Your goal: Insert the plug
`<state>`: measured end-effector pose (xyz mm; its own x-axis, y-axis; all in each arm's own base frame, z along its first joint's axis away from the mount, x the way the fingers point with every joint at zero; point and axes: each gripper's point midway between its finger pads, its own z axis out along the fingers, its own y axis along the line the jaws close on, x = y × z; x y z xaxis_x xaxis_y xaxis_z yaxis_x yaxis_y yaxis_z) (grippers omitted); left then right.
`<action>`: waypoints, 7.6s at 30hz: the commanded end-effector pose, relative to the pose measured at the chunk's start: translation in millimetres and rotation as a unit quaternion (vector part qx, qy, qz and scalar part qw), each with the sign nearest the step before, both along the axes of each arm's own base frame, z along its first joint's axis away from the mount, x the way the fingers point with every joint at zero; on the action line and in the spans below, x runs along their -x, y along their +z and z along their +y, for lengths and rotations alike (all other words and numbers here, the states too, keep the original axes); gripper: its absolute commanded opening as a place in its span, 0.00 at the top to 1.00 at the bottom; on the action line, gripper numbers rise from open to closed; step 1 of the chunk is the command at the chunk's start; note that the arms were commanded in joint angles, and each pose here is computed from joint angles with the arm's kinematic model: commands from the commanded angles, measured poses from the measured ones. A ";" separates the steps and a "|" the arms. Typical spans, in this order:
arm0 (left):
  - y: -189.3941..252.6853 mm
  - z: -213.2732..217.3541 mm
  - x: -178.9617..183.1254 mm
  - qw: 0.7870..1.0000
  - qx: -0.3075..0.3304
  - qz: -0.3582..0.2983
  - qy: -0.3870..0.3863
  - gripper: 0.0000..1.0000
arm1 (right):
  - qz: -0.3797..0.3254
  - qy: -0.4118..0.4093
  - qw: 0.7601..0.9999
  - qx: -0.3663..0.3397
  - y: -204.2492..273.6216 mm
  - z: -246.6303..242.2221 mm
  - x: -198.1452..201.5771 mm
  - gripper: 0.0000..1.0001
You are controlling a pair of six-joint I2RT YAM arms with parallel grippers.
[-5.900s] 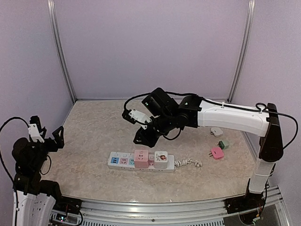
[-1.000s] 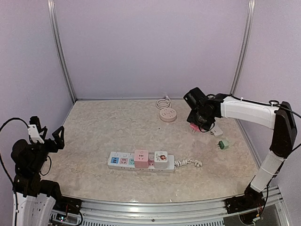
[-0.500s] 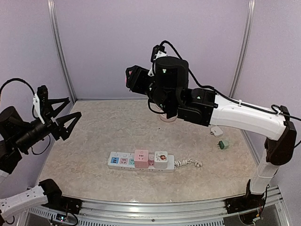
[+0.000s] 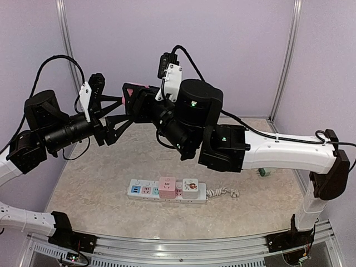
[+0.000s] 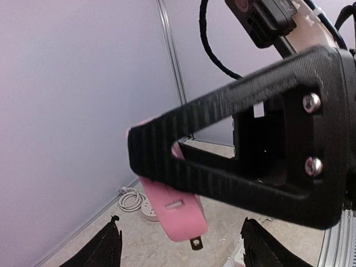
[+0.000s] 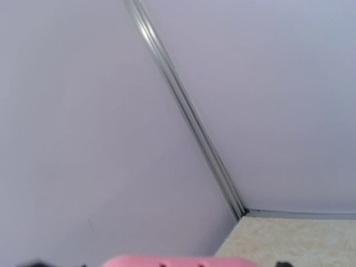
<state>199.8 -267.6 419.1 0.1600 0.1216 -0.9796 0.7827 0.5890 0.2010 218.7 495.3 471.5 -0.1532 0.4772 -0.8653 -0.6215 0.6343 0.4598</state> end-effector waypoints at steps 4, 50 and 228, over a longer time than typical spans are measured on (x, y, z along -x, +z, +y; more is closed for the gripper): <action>29.0 -6.2 -1.6 0.999 0.035 -0.013 0.005 0.39 | -0.013 0.004 1.000 -0.003 -0.8 -8.8 8.1 0.89; 40.1 9.4 105.6 0.954 0.121 0.058 -0.267 1.00 | -0.246 0.418 0.854 0.190 0.1 4.0 132.9 0.72; -325.3 -65.5 -31.4 0.949 -0.141 0.049 -0.279 1.00 | -0.016 0.403 0.834 0.376 -383.5 -58.2 2.6 1.00</action>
<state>228.1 -326.1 115.3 0.0693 0.2203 -0.9730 0.9965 0.0303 0.0779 219.1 442.0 127.3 -0.0148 -0.3708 -0.9286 -0.9986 0.0531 -0.0052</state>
